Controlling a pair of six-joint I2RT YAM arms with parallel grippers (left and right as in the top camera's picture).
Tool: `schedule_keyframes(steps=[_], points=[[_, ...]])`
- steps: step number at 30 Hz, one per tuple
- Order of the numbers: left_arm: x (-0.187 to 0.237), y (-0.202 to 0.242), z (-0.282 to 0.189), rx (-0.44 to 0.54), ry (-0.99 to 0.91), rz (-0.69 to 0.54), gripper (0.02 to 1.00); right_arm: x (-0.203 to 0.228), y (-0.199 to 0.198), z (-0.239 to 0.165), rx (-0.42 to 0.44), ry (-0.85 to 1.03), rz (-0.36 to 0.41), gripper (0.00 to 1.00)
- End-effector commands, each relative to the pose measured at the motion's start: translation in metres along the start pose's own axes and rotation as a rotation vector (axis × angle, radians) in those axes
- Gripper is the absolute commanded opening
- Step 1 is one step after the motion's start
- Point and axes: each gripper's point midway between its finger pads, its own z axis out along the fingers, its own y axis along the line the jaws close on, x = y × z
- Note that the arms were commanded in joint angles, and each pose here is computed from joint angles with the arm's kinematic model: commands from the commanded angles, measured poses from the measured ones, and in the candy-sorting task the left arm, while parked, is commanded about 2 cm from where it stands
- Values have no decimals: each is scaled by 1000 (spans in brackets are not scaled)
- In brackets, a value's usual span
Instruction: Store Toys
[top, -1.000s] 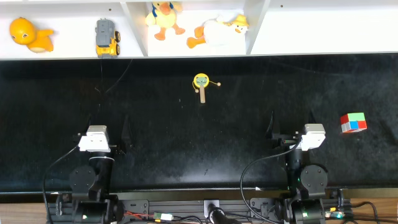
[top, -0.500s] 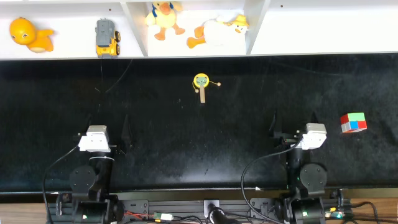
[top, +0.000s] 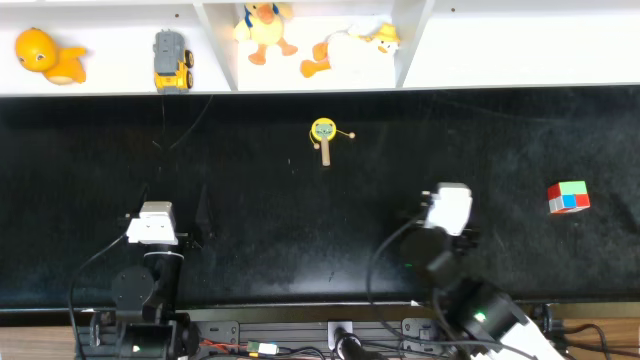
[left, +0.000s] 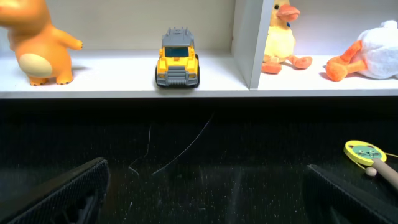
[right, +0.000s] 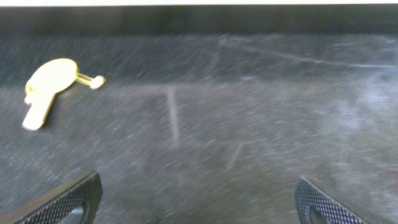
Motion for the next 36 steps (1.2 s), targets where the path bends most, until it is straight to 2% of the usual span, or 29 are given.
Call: schedule_keyframes(steps=[1, 5, 9, 15, 23, 29, 36], points=[[-1, -3, -1, 16, -5, -15, 998, -6, 26, 0, 26, -1, 42, 996], [-1, -3, -1, 17, -5, -14, 998, -9, 49, 7, 34, 44, 2, 993], [-1, -3, -1, 16, -5, -15, 998, -4, 86, 18, -23, 153, -32, 996], [-1, -3, -1, 17, -5, -15, 998, -8, 141, 29, -119, 264, -35, 996], [-1, -3, -1, 17, -5, -14, 998, -6, 174, 56, -82, 349, -86, 996], [-1, -3, -1, 17, -5, -15, 998, -3, 184, 76, -67, 400, -17, 998], [-1, -3, -1, 17, -5, -14, 998, 1, 170, 102, -68, 484, 72, 998]])
